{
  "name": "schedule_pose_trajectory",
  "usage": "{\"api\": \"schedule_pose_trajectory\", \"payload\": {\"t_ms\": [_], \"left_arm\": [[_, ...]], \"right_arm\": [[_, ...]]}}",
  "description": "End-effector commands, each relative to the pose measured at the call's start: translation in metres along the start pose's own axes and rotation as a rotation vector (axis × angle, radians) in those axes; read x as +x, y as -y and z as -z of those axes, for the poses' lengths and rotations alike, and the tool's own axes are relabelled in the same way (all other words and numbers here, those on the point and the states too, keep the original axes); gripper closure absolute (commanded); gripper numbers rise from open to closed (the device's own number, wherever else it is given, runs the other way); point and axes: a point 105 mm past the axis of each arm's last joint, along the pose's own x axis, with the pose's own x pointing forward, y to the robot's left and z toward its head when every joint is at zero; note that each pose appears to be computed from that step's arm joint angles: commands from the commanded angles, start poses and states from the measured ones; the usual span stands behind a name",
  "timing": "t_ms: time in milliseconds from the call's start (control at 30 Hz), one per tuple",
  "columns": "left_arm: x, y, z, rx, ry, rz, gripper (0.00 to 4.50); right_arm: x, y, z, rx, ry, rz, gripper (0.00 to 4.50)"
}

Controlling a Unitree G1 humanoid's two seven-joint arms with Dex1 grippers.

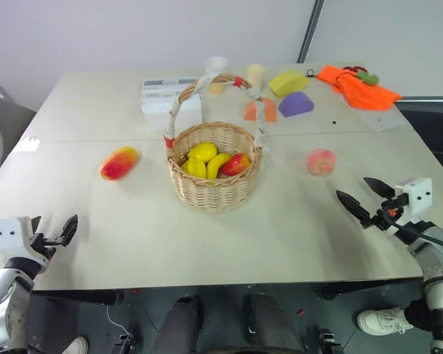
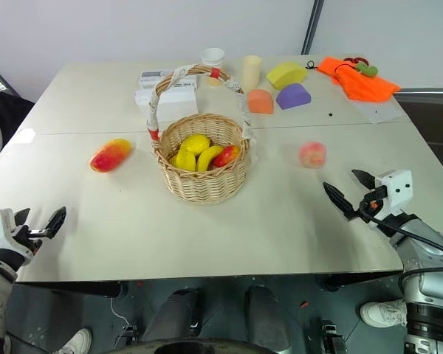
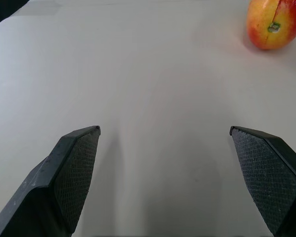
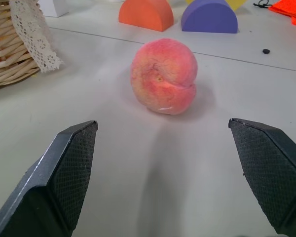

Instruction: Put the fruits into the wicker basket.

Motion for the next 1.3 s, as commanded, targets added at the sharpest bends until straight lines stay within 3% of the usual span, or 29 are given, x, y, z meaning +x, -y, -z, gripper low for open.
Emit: {"api": "schedule_pose_trajectory", "payload": {"t_ms": [33, 367, 633, 867, 1000, 1100, 1300], "left_arm": [[-0.001, -0.003, -0.014, 0.030, 0.051, -0.017, 0.00], [0.006, 0.000, -0.021, 0.016, 0.078, -0.016, 0.00], [0.015, 0.017, -0.026, -0.002, 0.080, 0.037, 0.00], [0.041, 0.022, -0.069, 0.024, 0.134, 0.049, 0.00], [0.059, 0.038, -0.090, 0.078, 0.117, 0.103, 0.00], [0.074, 0.054, -0.096, 0.125, 0.054, 0.141, 0.00], [0.103, 0.075, -0.106, 0.181, -0.020, 0.168, 0.00]], "right_arm": [[-0.001, -0.003, -0.008, -0.023, 0.032, -0.003, 0.06], [0.003, -0.013, -0.014, -0.024, 0.043, -0.013, 0.06], [0.009, -0.023, -0.034, -0.039, 0.078, -0.061, 0.06], [0.001, -0.073, -0.067, -0.108, 0.068, -0.324, 0.06], [0.003, -0.100, -0.100, -0.160, 0.116, -0.454, 0.06], [0.006, -0.125, -0.119, -0.198, 0.151, -0.561, 0.06], [0.010, -0.159, -0.133, -0.201, 0.204, -0.670, 0.06]]}}
